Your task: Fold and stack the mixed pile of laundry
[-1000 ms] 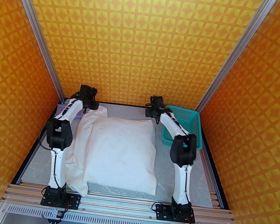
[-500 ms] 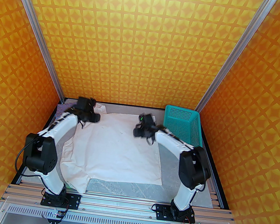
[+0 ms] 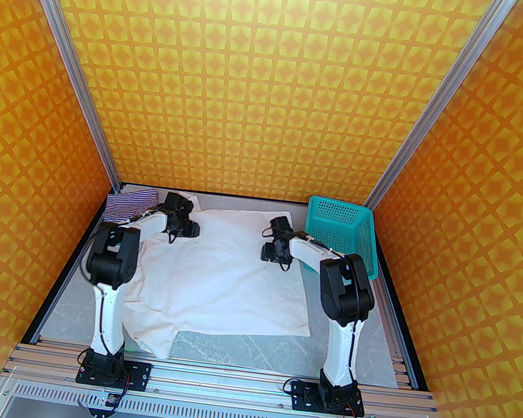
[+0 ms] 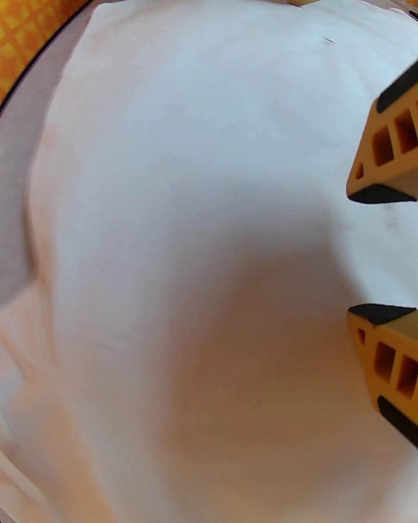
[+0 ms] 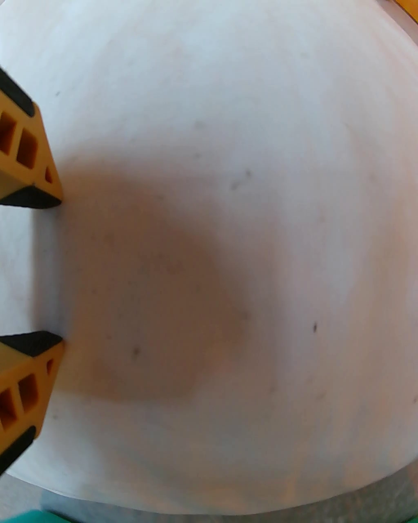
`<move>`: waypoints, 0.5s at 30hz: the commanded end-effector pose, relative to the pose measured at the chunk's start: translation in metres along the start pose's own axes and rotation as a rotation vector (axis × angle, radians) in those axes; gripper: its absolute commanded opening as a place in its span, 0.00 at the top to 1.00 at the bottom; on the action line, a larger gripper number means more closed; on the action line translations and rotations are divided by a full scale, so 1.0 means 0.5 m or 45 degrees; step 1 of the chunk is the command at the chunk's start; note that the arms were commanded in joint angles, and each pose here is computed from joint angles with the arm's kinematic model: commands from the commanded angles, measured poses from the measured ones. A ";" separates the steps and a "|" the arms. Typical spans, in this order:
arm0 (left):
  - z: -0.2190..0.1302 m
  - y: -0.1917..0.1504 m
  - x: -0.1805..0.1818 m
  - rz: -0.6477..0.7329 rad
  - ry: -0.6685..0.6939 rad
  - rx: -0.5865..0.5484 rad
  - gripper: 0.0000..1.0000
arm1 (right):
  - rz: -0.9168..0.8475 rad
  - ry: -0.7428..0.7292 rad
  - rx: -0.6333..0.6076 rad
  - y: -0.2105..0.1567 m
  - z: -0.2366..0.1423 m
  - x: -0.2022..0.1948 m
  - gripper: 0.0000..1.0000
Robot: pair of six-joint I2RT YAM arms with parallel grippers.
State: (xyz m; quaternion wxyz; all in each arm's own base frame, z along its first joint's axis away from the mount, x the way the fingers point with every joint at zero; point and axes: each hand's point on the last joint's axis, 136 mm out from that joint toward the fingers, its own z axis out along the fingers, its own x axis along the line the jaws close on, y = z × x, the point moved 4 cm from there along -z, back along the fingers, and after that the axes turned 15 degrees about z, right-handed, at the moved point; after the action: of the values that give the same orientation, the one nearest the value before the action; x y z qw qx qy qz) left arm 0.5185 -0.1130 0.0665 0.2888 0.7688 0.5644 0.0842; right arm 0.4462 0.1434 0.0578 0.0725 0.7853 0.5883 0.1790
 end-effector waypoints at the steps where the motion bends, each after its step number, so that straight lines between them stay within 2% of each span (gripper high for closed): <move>1: 0.043 0.006 -0.006 -0.024 -0.072 0.053 0.55 | 0.084 -0.042 0.130 -0.015 0.038 -0.021 0.46; 7: 0.100 0.064 0.003 -0.004 -0.131 0.035 0.55 | 0.158 -0.014 0.081 0.055 0.043 -0.012 0.46; 10: 0.105 0.087 -0.008 0.002 -0.168 0.026 0.55 | 0.142 0.021 0.069 0.068 0.015 -0.001 0.47; 12: 0.073 0.102 -0.031 0.036 -0.175 0.010 0.54 | 0.126 0.067 0.041 0.065 -0.022 0.002 0.47; 15: -0.023 0.124 -0.067 0.077 -0.165 -0.074 0.49 | 0.125 0.137 -0.017 0.045 -0.086 -0.002 0.47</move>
State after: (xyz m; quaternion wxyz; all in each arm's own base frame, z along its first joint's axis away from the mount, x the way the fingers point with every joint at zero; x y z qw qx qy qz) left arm 0.5780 -0.1409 0.0706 0.3327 0.7738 0.5348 0.0673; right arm 0.4673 0.1298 0.0650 0.0437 0.8111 0.5520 0.1885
